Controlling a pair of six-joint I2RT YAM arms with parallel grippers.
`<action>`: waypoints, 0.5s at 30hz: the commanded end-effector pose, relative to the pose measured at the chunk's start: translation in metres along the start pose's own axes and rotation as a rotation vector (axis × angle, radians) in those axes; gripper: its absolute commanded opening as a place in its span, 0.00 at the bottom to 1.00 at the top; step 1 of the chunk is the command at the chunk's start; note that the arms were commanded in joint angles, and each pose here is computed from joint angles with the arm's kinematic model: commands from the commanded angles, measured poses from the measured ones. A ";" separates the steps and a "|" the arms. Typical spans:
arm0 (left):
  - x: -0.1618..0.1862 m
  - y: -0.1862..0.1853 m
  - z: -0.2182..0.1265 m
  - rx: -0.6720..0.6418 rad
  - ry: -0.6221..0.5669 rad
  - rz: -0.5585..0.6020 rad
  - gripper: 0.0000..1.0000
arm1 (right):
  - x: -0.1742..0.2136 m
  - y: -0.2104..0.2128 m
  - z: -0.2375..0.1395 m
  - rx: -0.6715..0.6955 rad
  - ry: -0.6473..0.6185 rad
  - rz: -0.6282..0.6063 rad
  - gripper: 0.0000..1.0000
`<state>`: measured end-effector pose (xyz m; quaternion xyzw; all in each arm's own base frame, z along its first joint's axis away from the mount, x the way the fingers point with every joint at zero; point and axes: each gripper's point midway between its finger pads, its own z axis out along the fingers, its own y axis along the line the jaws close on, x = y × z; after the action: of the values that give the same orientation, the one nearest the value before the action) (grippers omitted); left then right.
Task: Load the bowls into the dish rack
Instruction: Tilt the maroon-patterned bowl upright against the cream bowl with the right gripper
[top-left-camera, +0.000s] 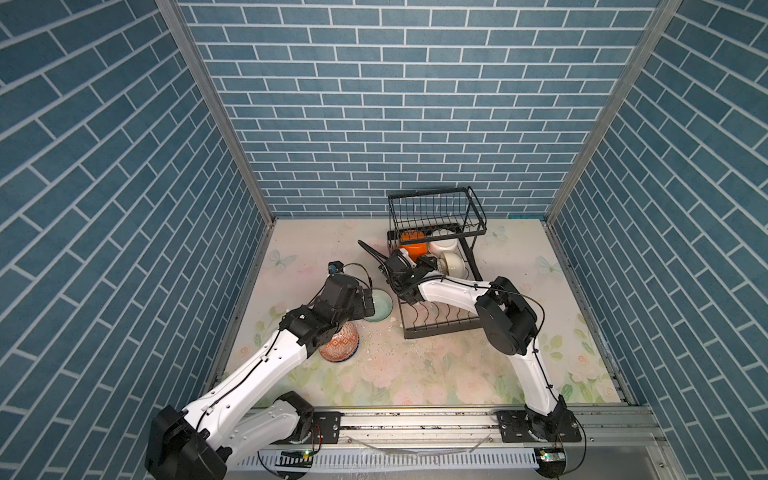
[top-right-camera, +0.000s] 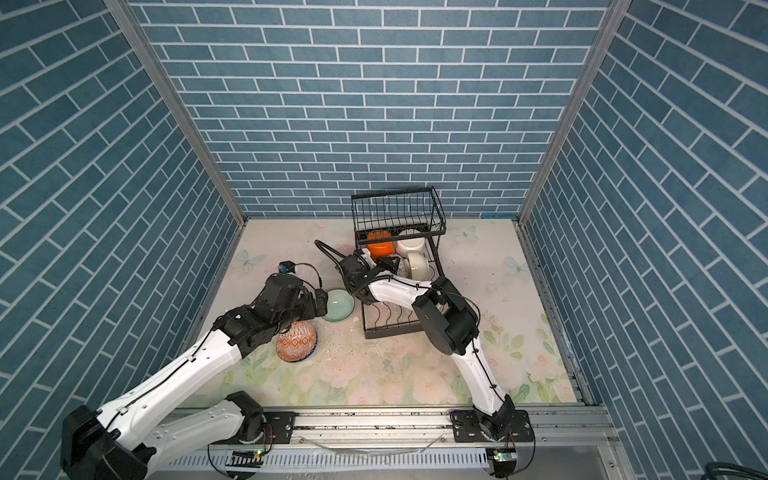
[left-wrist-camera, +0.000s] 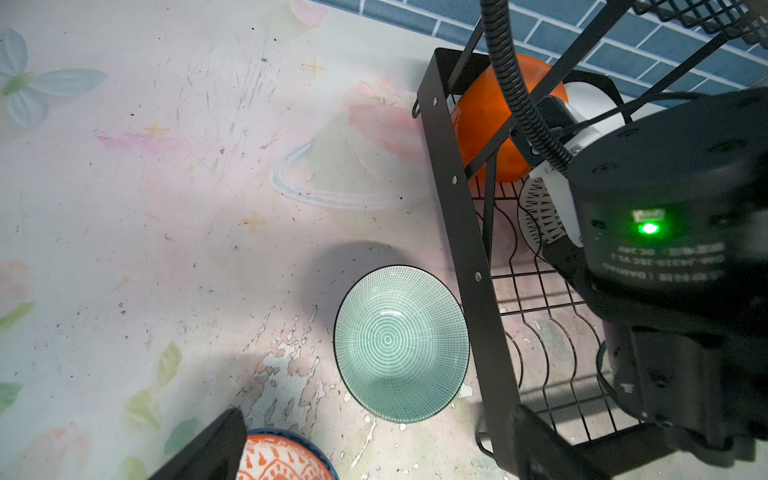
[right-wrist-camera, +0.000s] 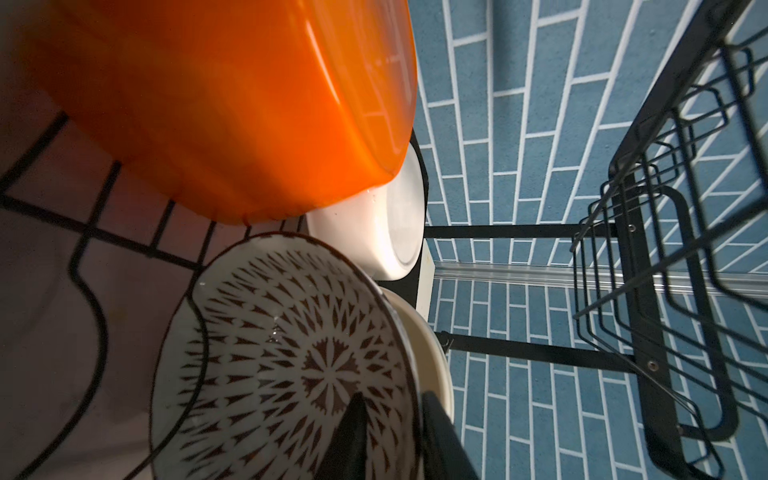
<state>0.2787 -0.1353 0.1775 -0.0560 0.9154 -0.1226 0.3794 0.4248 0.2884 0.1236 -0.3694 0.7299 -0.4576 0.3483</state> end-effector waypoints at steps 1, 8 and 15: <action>0.003 0.004 0.004 -0.012 0.006 0.003 1.00 | -0.004 0.006 0.000 -0.022 0.001 -0.005 0.30; 0.004 0.004 0.005 -0.013 0.008 0.004 1.00 | -0.004 0.004 0.000 -0.023 0.001 -0.004 0.41; 0.004 0.004 0.005 -0.020 0.014 0.009 1.00 | -0.006 -0.005 -0.005 -0.040 -0.015 0.023 0.47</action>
<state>0.2791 -0.1355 0.1754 -0.0555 0.9168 -0.1203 0.3767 0.4227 0.2885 0.1181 -0.3826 0.7316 -0.4519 0.3378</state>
